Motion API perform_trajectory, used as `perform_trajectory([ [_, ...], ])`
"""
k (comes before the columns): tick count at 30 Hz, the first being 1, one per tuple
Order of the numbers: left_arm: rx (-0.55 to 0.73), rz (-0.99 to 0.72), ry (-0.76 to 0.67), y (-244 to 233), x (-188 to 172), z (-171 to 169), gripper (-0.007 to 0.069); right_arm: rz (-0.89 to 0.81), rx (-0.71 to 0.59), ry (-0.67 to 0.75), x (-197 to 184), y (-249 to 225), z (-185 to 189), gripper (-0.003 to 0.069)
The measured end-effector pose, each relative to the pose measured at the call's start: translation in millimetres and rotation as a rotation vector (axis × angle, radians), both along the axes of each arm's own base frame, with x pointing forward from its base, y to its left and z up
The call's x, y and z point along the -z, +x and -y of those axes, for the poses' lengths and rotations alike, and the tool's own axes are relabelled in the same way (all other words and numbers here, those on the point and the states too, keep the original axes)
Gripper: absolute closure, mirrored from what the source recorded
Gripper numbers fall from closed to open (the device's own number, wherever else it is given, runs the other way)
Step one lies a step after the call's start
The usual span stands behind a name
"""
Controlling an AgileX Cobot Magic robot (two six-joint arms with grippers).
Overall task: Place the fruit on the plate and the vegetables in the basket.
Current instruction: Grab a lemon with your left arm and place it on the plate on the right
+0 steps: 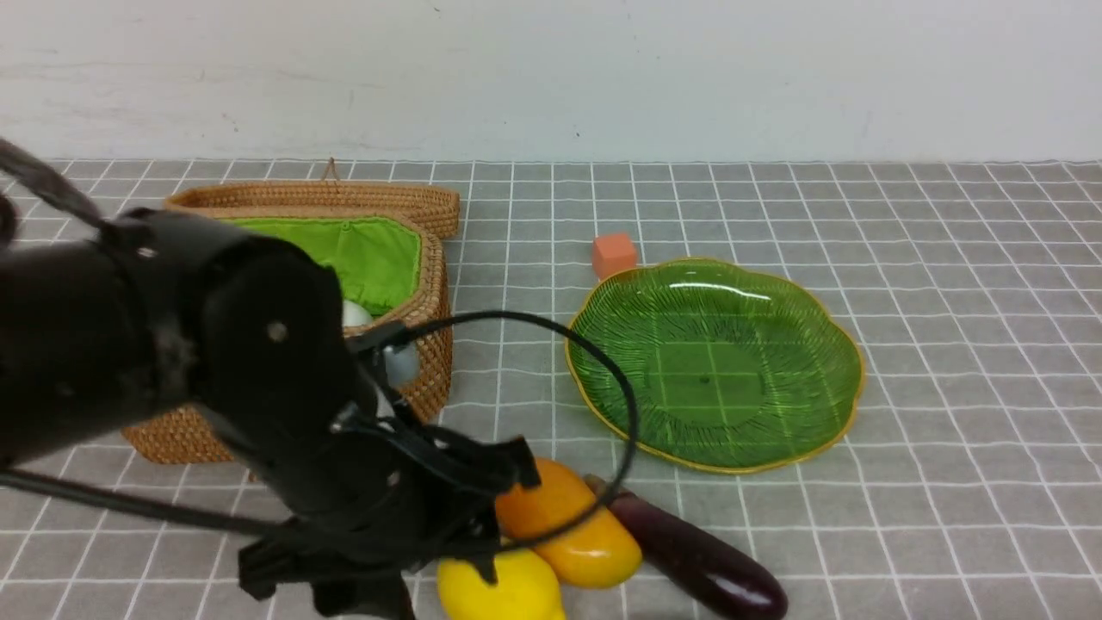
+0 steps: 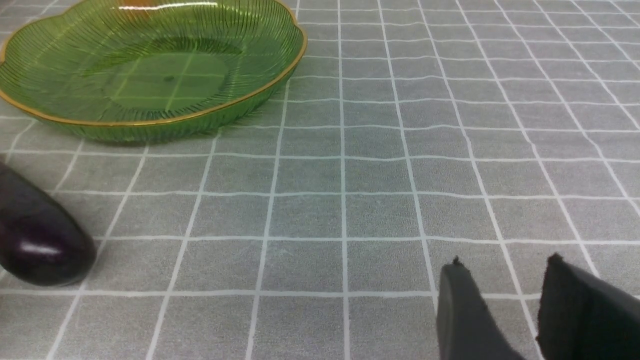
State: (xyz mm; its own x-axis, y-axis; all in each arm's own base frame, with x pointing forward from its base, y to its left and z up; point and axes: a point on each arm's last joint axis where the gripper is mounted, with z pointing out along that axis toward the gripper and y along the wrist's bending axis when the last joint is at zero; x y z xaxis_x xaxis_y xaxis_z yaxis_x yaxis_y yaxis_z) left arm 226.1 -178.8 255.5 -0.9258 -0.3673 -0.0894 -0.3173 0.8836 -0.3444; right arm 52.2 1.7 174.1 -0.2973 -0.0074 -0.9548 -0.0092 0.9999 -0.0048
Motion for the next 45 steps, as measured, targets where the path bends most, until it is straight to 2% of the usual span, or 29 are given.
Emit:
perform_trajectory([
  [1, -0.084, -0.001, 0.000, 5, 5, 1, 0.0200, 0.000, 0.000, 0.000, 0, 0, 0, 0.0419],
  [5, -0.184, -0.026, -0.004, 11, 14, 3, 0.0183, 0.000, 0.000, 0.000, 0, 0, 0, 0.0419],
  [15, -0.268, -0.080, -0.053, 27, 48, 20, 0.0038, 0.000, 0.000, 0.000, 0, 0, 0, 0.0419],
  [20, -0.280, -0.116, -0.036, 31, 64, 24, 0.0045, 0.000, 0.000, 0.000, 0, 0, 0, 0.0419],
  [28, -0.259, -0.105, -0.006, 31, 62, 21, 0.0075, 0.000, 0.000, 0.000, 0, 0, 0, 0.0419],
  [34, -0.170, -0.072, 0.069, 21, 44, 9, 0.0075, 0.000, 0.000, 0.000, 0, 0, 0, 0.0419],
  [40, 0.050, 0.073, 0.053, 8, -23, -1, 0.0075, 0.000, 0.000, 0.000, 0, 0, 0, 0.0419],
  [45, 0.175, 0.232, 0.021, 26, -72, 11, 0.0075, 0.000, 0.000, 0.000, 0, 0, 0, 0.0419],
])
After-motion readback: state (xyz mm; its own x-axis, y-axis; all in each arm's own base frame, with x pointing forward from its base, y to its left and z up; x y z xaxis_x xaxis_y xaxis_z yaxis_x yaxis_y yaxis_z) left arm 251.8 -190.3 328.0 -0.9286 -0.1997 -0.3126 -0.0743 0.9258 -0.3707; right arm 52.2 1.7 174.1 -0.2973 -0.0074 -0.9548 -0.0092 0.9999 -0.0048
